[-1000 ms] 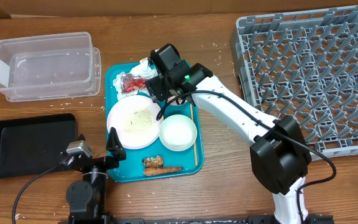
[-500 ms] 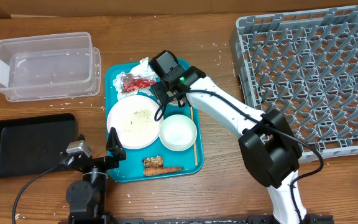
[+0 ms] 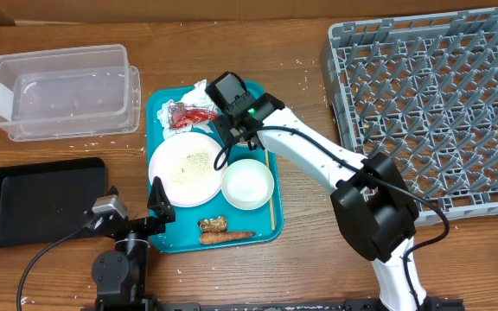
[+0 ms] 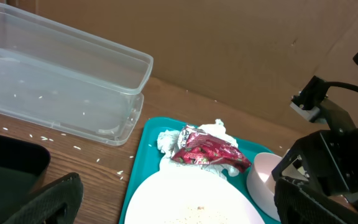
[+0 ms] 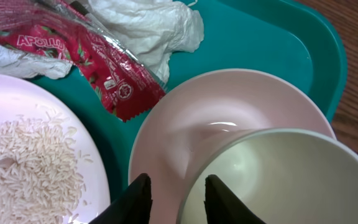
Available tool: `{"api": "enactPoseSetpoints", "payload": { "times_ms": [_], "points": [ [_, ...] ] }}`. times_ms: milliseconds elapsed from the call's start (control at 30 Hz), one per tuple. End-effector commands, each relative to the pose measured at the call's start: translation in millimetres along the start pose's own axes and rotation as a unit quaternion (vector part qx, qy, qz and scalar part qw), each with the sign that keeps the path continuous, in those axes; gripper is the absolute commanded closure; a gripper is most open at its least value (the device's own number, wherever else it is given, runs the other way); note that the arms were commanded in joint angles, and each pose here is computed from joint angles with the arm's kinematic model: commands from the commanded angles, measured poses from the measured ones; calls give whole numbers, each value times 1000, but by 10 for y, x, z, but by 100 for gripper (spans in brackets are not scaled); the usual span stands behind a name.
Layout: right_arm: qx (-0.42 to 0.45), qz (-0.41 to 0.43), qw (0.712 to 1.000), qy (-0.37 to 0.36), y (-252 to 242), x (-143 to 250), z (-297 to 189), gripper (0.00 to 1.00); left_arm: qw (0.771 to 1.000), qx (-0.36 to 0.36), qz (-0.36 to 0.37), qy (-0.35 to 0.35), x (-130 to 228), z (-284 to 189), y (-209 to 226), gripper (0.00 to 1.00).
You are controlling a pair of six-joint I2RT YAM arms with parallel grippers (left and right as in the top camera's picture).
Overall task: Sort waste into correct bins and load items into the dishwasher
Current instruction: 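Lower the right gripper and grasp the white cup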
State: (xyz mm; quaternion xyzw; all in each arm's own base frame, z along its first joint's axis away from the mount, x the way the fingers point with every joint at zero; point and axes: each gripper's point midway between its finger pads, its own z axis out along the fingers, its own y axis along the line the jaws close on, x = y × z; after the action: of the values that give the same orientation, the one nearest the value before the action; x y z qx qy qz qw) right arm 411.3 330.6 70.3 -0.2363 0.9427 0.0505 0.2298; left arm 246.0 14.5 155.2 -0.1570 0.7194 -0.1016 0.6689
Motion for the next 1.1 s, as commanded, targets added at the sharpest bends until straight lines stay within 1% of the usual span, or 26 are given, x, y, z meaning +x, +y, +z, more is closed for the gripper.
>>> {"api": "enactPoseSetpoints", "payload": {
  "times_ms": [0, 133, 367, 433, 533, 600, 867, 933, 1067],
  "points": [
    [-5, -1, 1000, -25, 55, -210, -145, 72, 1000, 6, -7, -2, -2, -3, -18, 0],
    [-7, 0, 999, -37, 68, -329, -245, 82, 1000, 6, -7, -2, -2, -3, -18, 0],
    [-5, -1, 1000, -24, 56, -269, -251, 92, 1000, 6, -7, -2, -2, -3, -18, 0],
    [-6, 0, 1000, -23, 60, -263, -251, 92, 1000, 6, -7, -2, -2, -3, -18, 0],
    [-5, 0, 1000, -17, 54, -231, -246, 81, 1000, 6, -7, -2, -2, -3, -18, 0],
    [-4, -1, 1000, -12, 49, -199, -230, 78, 1000, 6, -7, -2, -2, -3, -18, 0],
    [-17, -1, 1000, 6, 96, -96, -138, 78, 1000, 6, -7, -2, -2, -3, -18, 0],
    [-18, -1, 1000, 6, 98, -95, -138, 81, 1000, 6, -7, -2, -2, -3, -18, 0],
    [-17, -1, 1000, 7, 97, -88, -129, 81, 1000, 6, -7, -2, -2, -3, -18, 0]
  ]
}}
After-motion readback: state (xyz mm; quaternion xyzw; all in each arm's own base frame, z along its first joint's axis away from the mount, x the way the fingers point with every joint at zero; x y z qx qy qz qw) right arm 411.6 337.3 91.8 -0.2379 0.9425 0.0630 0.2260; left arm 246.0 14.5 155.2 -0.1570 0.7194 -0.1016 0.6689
